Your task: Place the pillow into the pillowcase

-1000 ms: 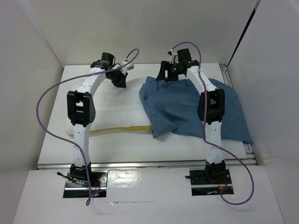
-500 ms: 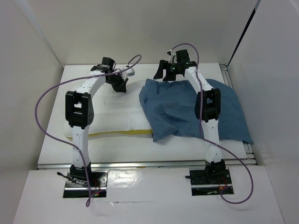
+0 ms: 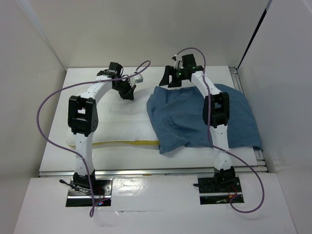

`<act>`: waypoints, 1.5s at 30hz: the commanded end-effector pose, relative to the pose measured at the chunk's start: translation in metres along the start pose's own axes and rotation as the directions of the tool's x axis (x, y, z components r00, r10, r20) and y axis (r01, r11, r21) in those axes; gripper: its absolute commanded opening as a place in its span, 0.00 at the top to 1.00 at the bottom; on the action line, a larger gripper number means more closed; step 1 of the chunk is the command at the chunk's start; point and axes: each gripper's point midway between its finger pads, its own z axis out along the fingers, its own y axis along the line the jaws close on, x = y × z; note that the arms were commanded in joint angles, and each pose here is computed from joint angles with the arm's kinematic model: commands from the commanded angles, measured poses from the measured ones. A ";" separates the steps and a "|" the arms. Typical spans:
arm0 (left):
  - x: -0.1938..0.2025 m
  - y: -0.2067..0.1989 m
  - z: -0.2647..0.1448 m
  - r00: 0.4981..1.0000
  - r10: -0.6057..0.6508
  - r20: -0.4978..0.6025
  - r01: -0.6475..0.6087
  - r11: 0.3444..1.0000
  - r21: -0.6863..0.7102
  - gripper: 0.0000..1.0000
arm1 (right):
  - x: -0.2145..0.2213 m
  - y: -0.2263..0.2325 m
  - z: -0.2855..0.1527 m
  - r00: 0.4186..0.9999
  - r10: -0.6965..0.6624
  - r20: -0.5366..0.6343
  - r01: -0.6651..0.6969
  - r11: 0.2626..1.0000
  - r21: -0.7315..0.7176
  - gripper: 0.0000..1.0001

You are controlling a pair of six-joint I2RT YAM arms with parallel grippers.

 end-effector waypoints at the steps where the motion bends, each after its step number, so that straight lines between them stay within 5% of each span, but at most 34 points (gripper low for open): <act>1: 0.009 -0.017 0.001 0.999 -0.008 -0.040 0.011 0.998 0.055 1.00 | 0.004 0.043 -0.011 0.998 -0.064 -0.015 0.063 0.995 -0.082 0.17; 7: 0.005 -0.014 0.001 0.999 -0.002 -0.033 0.003 0.999 0.049 1.00 | 0.027 0.059 -0.001 0.995 -0.057 -0.078 0.046 0.989 -0.142 0.23; 11: 0.006 -0.017 0.000 0.999 -0.001 -0.032 0.002 0.999 0.048 1.00 | 0.029 0.072 0.007 0.994 -0.073 -0.082 0.056 0.980 -0.190 0.74; 13: 0.008 -0.017 0.001 0.999 -0.002 -0.033 0.003 0.999 0.049 1.00 | 0.022 0.079 0.004 0.995 -0.078 -0.066 0.063 0.977 -0.204 0.86; 18: 0.009 -0.025 0.004 0.999 -0.001 -0.033 0.003 0.998 0.067 1.00 | 0.013 0.091 0.005 0.996 -0.079 -0.043 0.067 0.972 -0.226 0.82; 19: 0.009 -0.027 0.002 0.999 -0.001 -0.033 0.003 0.998 0.067 1.00 | 0.012 0.091 0.005 0.996 -0.079 -0.043 0.067 0.972 -0.226 0.77; 20: 0.007 -0.030 0.004 0.999 0.006 -0.034 -0.004 0.997 0.073 1.00 | 0.009 0.093 0.004 0.996 -0.076 -0.037 0.066 0.971 -0.228 0.58; 24: 0.004 -0.028 0.003 1.000 0.011 -0.028 -0.009 0.998 0.068 1.00 | 0.007 0.088 0.005 0.997 -0.074 -0.027 0.067 0.978 -0.197 0.33; 26: 0.003 -0.033 0.005 0.999 0.013 -0.035 -0.010 0.997 0.079 1.00 | 0.007 0.088 0.005 0.997 -0.074 -0.027 0.067 0.978 -0.197 0.33; 28: 0.003 -0.033 0.005 0.999 0.013 -0.035 -0.010 0.997 0.079 1.00 | 0.010 0.087 0.004 0.996 -0.079 -0.032 0.071 0.978 -0.195 0.55; 32: 0.002 -0.031 0.006 0.999 0.014 -0.034 -0.011 0.997 0.079 1.00 | 0.008 0.086 0.004 0.996 -0.085 -0.021 0.079 0.979 -0.189 0.74; 34: 0.002 -0.031 0.006 0.999 0.023 -0.033 -0.020 0.997 0.079 1.00 | 0.006 0.080 0.005 0.997 -0.078 -0.018 0.073 0.980 -0.183 0.74; 36: 0.002 -0.037 0.006 0.999 0.034 -0.038 -0.031 0.995 0.091 1.00 | -0.001 0.070 0.005 0.998 -0.063 -0.002 0.062 0.986 -0.153 0.54; 40: 0.006 -0.045 0.008 0.998 0.042 -0.048 -0.036 0.994 0.106 1.00 | -0.006 0.063 0.004 0.999 -0.049 0.010 0.050 0.991 -0.126 0.38; 45: 0.007 -0.052 0.011 0.997 0.048 -0.052 -0.041 0.991 0.130 1.00 | -0.006 0.055 0.004 0.999 -0.038 0.008 0.039 0.992 -0.119 0.40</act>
